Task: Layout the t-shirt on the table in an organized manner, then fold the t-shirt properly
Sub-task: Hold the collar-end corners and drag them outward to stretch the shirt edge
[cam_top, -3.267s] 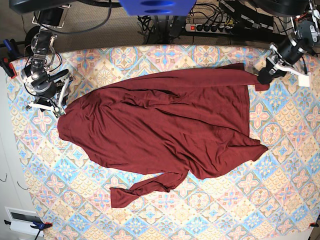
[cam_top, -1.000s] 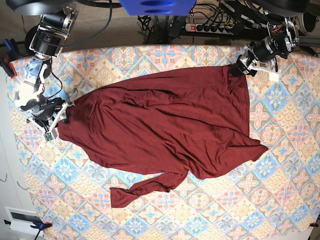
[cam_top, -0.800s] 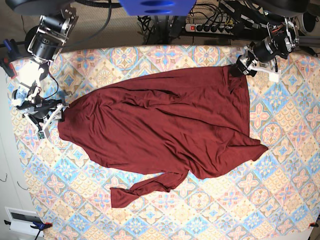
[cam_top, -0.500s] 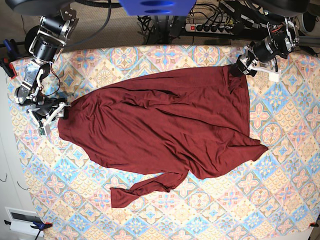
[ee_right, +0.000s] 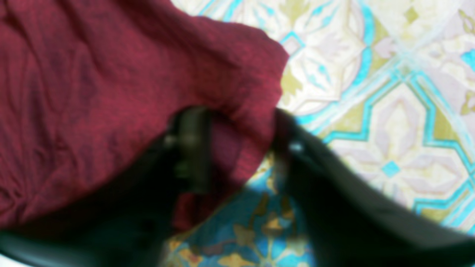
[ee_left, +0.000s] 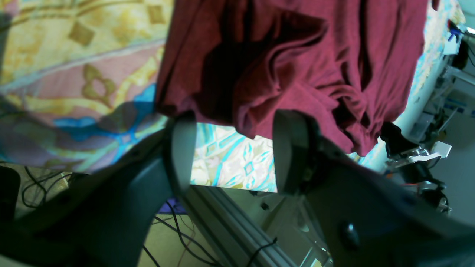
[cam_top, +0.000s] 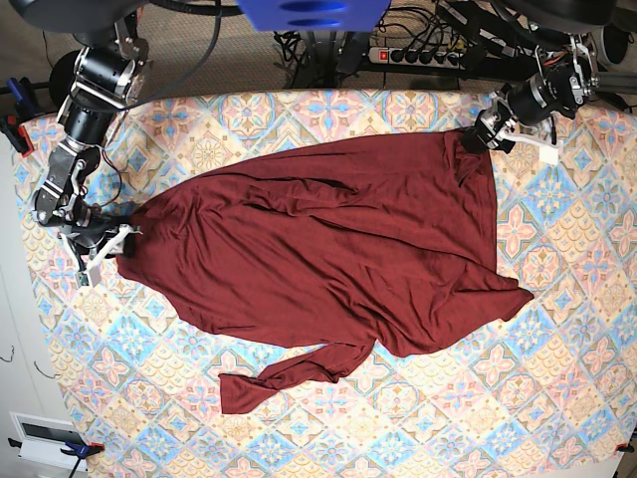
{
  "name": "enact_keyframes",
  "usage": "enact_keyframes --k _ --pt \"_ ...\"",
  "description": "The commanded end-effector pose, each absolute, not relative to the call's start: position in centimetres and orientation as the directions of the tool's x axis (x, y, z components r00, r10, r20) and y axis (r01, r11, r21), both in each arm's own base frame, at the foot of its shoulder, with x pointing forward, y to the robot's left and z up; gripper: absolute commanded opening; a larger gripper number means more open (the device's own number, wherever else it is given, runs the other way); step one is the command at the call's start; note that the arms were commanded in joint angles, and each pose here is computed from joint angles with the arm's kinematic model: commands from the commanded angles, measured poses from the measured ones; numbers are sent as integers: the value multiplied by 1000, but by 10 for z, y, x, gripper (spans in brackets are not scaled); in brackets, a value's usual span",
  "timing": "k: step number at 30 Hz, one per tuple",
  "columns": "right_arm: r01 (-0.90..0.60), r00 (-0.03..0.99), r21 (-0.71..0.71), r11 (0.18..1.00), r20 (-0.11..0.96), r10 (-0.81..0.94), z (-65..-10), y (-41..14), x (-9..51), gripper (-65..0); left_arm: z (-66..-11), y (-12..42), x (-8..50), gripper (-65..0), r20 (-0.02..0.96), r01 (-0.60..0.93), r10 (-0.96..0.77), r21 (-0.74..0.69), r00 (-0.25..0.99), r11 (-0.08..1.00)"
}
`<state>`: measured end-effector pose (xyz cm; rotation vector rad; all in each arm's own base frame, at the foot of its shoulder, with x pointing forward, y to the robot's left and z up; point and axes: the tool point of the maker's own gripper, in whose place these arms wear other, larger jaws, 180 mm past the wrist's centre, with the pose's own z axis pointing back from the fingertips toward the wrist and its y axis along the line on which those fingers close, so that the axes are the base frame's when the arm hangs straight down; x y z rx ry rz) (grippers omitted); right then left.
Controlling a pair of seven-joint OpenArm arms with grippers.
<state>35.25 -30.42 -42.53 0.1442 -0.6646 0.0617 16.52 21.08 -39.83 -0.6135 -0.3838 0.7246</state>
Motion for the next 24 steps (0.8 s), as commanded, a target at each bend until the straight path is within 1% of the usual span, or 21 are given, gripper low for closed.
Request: enact_keyframes --k 1,4,5,7,9,12,14,19,24 --pt "-106 777 98 990 630 21 -417 -310 358 -507 -391 212 169 -322 133 -476 705 -649 697 593" --pt "-103 783 83 991 622 29 -416 -317 354 -623 -391 212 169 -322 133 -476 705 -649 697 593" --pt "-100 782 73 992 622 33 -414 -322 354 -635 -391 212 168 -322 131 -476 703 -649 699 593" --pt "-90 781 63 994 624 31 -411 -329 352 -641 -392 209 165 -322 112 -476 693 -649 712 593" --pt "-62 795 57 996 606 15 -418 -341 336 -643 -391 207 165 -323 104 -474 688 -651 718 593" --pt "-2 778 8 1000 628 -3 -406 -369 315 -643 -392 208 164 -323 106 -476 686 -645 719 598" --pt "12 781 -28 1000 624 8 -401 -379 301 -643 -392 210 164 -323 112 -473 682 -640 723 606" --pt "18 785 -138 990 615 72 -380 -396 273 -643 -390 216 165 -323 123 -465 671 -630 731 622" --pt "-3 788 -187 982 605 118 -373 -397 260 -643 -388 218 165 -323 129 -460 666 -626 735 629"
